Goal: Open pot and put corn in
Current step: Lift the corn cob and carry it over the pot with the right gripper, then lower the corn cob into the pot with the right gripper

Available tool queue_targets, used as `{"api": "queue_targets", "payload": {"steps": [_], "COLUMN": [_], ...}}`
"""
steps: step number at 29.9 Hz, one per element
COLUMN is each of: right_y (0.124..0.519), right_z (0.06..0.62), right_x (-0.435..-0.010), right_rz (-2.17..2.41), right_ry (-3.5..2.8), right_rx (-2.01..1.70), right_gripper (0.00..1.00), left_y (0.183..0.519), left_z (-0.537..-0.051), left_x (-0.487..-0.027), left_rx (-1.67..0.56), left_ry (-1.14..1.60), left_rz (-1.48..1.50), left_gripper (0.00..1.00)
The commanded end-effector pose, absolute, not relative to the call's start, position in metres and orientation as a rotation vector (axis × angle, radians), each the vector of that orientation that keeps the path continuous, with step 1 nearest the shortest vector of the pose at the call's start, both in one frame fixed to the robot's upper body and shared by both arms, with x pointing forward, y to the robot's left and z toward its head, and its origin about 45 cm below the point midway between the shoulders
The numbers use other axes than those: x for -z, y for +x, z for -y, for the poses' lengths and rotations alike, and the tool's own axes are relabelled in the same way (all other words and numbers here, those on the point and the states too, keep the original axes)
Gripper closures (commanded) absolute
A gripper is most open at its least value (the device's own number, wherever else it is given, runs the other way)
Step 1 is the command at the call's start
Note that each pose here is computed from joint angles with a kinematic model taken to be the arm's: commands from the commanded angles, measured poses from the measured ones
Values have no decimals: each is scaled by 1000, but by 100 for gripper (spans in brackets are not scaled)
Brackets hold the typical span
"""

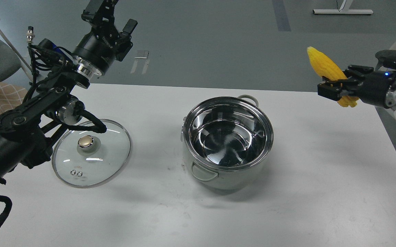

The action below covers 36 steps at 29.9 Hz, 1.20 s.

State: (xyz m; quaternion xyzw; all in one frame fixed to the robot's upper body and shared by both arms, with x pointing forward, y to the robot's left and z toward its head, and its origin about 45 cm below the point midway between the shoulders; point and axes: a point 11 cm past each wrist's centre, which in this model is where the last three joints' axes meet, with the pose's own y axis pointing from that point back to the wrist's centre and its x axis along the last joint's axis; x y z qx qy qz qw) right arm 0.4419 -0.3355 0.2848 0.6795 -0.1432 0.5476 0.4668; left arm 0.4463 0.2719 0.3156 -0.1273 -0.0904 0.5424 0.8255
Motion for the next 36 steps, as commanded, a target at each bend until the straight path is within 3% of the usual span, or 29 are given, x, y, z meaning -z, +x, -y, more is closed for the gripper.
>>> {"api": "queue_targets", "payload": {"steps": [1,6,11,20,36], "right_y": [460,461,443,418,401], "right_z": [283,182,149,153,130], "right_x": [-298,-302,-293,-254,-227], "right_rz": [297,85,-110,-273,-377], "right_ry": [1713,1773,1765,1771,1799], "right_rx": [-1402,-1521,-1531,-1454,-1438], "right_gripper": [82,82,82,81,77], "left_y": [446,446,446,446,447], "left_z": [-272,-271,-271,-268,-268], "left_x": [-315,-314,-314,-313,-313], "left_rx": [-1154,-1152,-1153,-1149,-1151], "left_ry": [-269,-267,-265,-270,-274], "left_rz": [191,190,190,185,184], "left_gripper": [3,3,3,3,3]}}
